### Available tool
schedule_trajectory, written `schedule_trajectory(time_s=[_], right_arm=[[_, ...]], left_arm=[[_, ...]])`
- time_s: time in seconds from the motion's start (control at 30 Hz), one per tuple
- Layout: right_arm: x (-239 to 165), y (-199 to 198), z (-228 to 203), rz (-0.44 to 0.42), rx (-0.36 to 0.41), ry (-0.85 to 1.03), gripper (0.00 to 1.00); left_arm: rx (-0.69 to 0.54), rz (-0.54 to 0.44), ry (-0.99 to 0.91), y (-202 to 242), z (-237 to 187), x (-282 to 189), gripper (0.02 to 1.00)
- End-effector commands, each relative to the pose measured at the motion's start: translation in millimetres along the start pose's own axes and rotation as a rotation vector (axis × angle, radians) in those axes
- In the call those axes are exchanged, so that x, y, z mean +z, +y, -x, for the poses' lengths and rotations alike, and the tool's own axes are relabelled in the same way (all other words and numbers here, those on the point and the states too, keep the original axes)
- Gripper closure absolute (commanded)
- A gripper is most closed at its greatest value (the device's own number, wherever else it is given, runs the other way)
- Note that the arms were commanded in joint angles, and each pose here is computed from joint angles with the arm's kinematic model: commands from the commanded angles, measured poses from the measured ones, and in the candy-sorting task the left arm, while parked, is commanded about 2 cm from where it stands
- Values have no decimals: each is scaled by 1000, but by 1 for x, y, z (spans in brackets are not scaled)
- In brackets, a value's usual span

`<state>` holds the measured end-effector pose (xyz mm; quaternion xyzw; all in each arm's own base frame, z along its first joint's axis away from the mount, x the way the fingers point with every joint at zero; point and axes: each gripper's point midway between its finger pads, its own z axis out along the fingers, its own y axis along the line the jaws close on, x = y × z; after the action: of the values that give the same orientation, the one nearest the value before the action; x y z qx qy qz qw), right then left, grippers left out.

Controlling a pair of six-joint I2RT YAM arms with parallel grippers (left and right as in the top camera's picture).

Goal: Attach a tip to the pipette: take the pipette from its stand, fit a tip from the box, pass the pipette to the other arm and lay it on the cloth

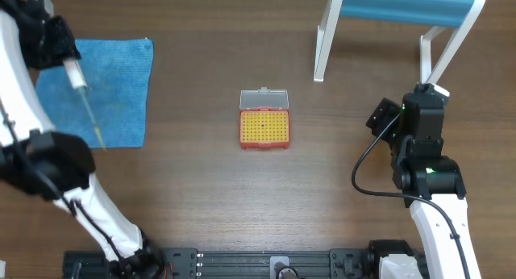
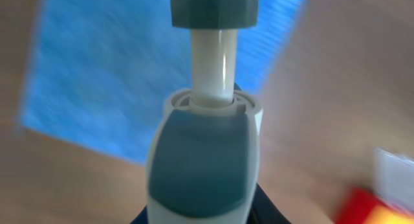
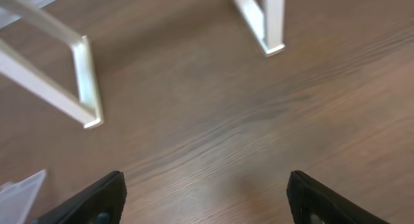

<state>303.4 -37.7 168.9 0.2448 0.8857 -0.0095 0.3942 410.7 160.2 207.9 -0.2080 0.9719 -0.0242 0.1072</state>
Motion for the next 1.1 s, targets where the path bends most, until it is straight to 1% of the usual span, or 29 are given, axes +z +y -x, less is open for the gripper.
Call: schedule_trajectory(time_s=[0.03, 0.13, 0.2, 0.3, 0.33, 0.47, 0.6, 0.7, 0.87, 1.1], right_arm=[[-2, 2, 7, 3, -11, -20, 191], [-2, 11, 8, 55, -1, -19, 191], [-3, 21, 15, 106, 5, -42, 191], [-6, 36, 32, 174, 29, -105, 191], [-9, 42, 41, 200, 40, -146, 191], [-17, 59, 58, 259, 38, -219, 191], [-18, 64, 56, 273, 29, -218, 191], [-18, 65, 56, 275, 28, -217, 191], [-18, 65, 56, 275, 28, -218, 191], [-18, 65, 56, 275, 29, -219, 191]], left_arm=[[181, 286, -66, 46, 41, 22, 993], [263, 285, -63, 49, 55, 48, 993], [310, 269, -19, 47, 54, 70, 993], [337, 213, 24, 40, 51, 98, 993], [356, 168, 53, 35, 48, 116, 991], [358, 161, 92, 36, 46, 146, 993], [396, 150, 69, 32, 53, 156, 993], [443, 124, 43, 26, 59, 157, 993], [446, 123, 23, 24, 64, 158, 993], [436, 114, 58, 25, 58, 171, 993]])
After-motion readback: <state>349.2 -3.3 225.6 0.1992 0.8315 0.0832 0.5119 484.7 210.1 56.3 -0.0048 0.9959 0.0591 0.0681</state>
